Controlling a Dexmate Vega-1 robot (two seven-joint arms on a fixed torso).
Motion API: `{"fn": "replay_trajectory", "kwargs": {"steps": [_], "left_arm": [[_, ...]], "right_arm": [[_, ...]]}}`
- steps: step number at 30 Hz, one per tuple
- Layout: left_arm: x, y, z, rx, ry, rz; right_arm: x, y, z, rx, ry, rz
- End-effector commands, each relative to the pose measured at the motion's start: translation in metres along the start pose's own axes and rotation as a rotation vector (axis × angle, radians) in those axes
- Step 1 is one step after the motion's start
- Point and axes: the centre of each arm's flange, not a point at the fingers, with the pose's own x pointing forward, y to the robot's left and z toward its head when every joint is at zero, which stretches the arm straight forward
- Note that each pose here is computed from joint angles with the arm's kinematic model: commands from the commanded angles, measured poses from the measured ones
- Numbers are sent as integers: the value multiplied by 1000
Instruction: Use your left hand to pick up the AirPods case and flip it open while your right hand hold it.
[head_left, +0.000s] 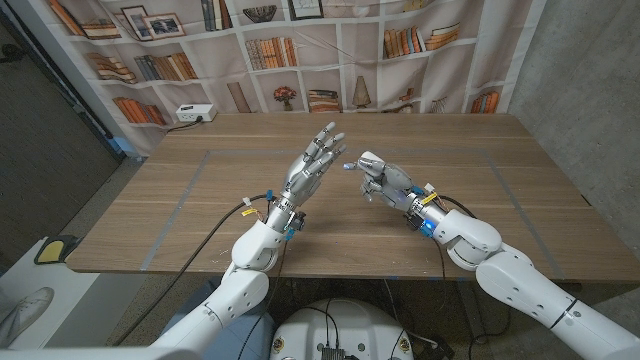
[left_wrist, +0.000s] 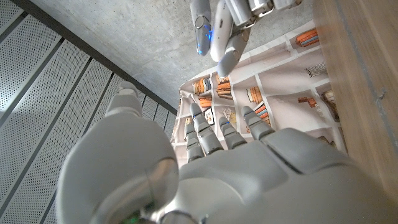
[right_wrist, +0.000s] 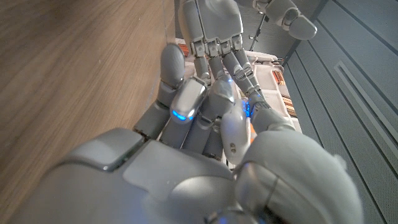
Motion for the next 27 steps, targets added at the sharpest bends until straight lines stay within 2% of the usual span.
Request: {"fn": "replay_trajectory", "kwargs": {"steps": [1, 8, 16, 27], "left_arm": [[-7, 6, 2, 16, 16, 20], [-7, 9, 4, 24, 19, 32], [-6, 21, 16, 85, 22, 59], [-4, 27, 21, 138, 48, 78]], "right_arm": [[-2, -7, 10, -168, 107, -48], [-3, -10, 15, -262, 145, -51], [-2, -11, 18, -335, 187, -61], [4, -9, 24, -461, 258, -54]]}}
